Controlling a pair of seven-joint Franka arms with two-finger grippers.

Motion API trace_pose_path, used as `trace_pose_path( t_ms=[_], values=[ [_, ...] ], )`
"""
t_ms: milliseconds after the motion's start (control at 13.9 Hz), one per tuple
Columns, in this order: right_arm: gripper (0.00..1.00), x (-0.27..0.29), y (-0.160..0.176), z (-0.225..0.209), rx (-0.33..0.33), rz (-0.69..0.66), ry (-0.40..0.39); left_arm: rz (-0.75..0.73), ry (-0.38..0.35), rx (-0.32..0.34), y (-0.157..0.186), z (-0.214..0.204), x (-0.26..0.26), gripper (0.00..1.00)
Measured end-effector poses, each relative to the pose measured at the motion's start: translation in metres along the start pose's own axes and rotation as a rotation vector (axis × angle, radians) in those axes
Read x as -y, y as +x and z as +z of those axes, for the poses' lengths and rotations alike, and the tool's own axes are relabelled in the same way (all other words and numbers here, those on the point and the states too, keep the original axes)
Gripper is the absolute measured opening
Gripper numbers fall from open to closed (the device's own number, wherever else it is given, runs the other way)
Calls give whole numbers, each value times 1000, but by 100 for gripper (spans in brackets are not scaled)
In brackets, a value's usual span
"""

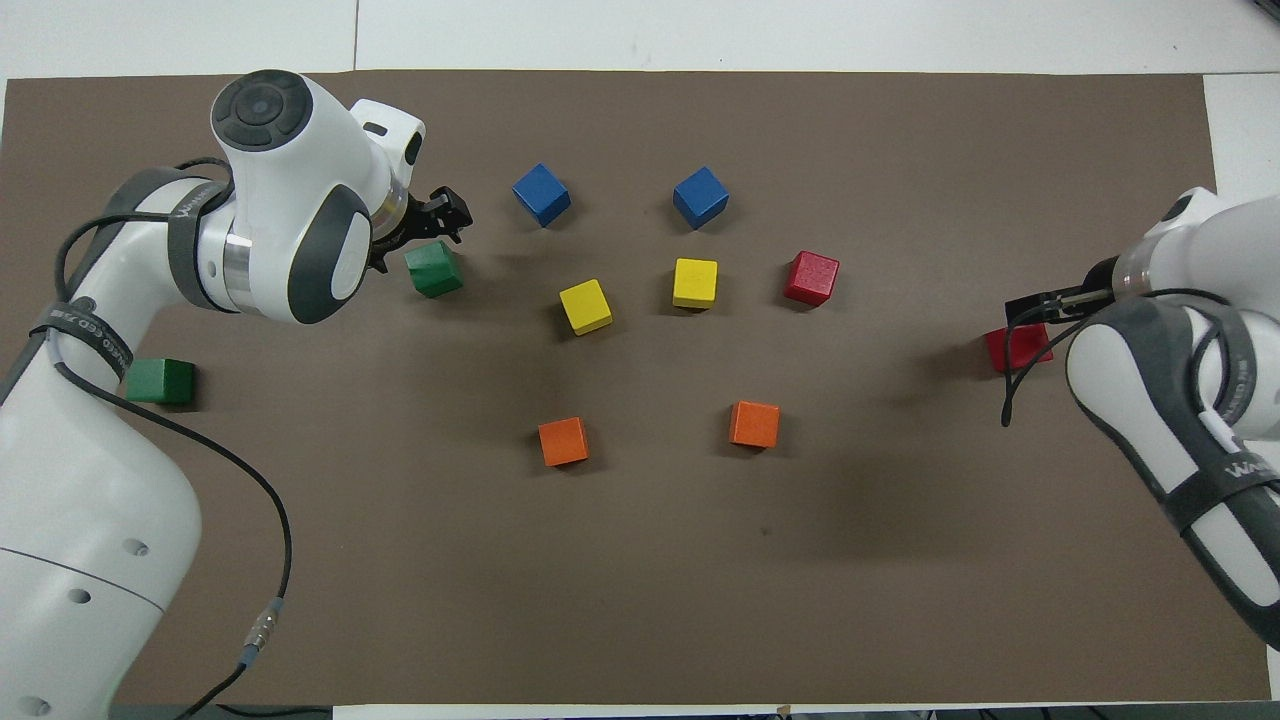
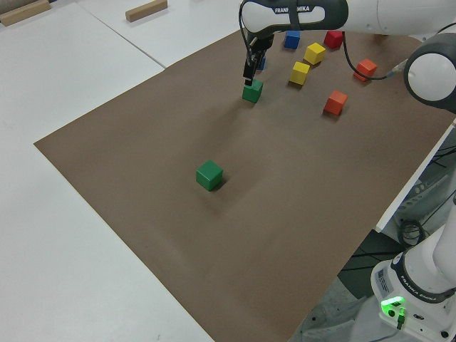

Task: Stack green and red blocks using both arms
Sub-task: 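Release the blocks and reach both grippers toward the remaining green and red blocks, then grasp the second green and red blocks with the left and right grippers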

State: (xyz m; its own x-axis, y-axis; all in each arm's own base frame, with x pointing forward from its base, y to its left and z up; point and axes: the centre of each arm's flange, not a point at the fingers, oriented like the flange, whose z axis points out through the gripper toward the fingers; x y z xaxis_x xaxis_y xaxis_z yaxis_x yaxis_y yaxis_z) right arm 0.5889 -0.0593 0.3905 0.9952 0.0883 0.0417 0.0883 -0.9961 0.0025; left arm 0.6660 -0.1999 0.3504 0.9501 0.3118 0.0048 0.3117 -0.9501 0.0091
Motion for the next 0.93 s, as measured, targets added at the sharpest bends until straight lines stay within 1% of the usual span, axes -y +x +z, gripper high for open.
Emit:
trace_pose_path(
  t_ms=[143, 215, 430, 574, 645, 860, 932],
  values=[
    [100, 26, 24, -44, -18, 25, 3, -1, -1, -17, 2, 11, 2, 100],
    [100, 50, 33, -54, -28, 47, 6, -4, -3, -21, 2, 19, 4, 100],
    [100, 149, 55, -52, -41, 100, -7, -27, -8, -27, -5, 41, 8, 100],
    [100, 193, 73, -39, -45, 126, -9, -32, -8, -25, -9, 52, 10, 100],
    [100, 203, 84, -32, -46, 154, -6, -33, -7, -23, -10, 54, 11, 92],
    [100, 226, 105, -3, -24, 237, -9, -34, -5, -19, -13, 56, 10, 55],
    [100, 229, 109, 6, -19, 254, -10, -37, -5, -17, -13, 56, 10, 55]
  ],
)
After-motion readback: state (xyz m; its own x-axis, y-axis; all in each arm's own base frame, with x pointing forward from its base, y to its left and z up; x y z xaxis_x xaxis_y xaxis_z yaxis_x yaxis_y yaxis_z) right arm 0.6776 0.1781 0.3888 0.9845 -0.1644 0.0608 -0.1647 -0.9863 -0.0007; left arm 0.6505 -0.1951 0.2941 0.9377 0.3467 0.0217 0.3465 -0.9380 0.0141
